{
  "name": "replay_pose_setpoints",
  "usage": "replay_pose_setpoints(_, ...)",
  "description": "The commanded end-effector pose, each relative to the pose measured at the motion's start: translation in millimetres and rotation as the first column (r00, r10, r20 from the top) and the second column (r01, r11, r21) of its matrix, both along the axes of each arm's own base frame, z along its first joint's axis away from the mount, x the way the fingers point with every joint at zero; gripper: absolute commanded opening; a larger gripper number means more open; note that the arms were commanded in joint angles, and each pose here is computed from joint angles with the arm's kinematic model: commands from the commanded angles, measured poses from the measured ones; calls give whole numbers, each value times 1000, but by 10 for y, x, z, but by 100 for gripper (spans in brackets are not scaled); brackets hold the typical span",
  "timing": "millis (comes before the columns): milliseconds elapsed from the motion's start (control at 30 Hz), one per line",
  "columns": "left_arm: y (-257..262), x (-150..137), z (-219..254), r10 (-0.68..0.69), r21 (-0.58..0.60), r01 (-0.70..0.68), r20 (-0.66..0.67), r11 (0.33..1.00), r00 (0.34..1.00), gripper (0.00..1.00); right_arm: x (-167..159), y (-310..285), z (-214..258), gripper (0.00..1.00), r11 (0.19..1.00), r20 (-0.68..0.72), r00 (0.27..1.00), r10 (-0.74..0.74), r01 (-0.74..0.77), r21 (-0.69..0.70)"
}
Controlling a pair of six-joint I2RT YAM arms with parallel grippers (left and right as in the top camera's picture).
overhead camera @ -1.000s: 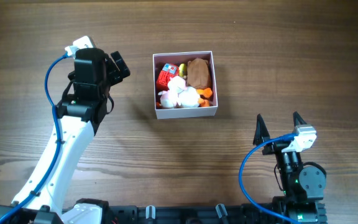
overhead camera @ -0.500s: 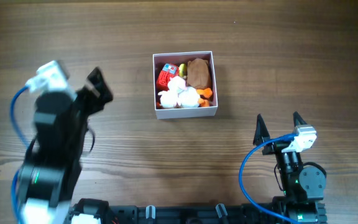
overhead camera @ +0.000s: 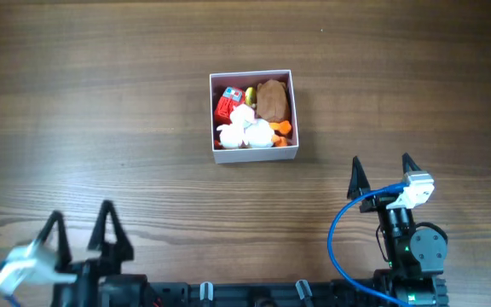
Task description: Pack container
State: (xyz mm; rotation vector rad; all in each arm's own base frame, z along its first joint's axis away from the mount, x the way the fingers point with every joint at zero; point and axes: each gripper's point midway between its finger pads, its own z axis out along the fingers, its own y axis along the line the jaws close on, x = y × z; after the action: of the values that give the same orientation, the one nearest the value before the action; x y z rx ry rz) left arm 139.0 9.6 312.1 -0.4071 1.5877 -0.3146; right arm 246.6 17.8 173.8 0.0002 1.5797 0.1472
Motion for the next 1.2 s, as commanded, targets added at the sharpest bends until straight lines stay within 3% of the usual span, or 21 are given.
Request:
replay_pose_setpoints(0,-100,267,-418,-50,7,51,-80,999,996,100,-5,-7,24,100,1000,12,1000,-2,2,12)
replay_pose_setpoints(333,-127,961,-1133,-49,8,49,14,999,999,100,-5,-7,24,99,1000,11,1000,-2,2,12)
replay_pose_setpoints(700,-90,1028,-1563,-27,23,29,-65,999,997,100,0,-7,6,99,1000,3,1000,-2,2,12)
replay_pose_setpoints(1167,-91,1030,-1562,-28,25,29,-65,999,998,100,0,-7,6,99,1000,3,1000,-2,2,12)
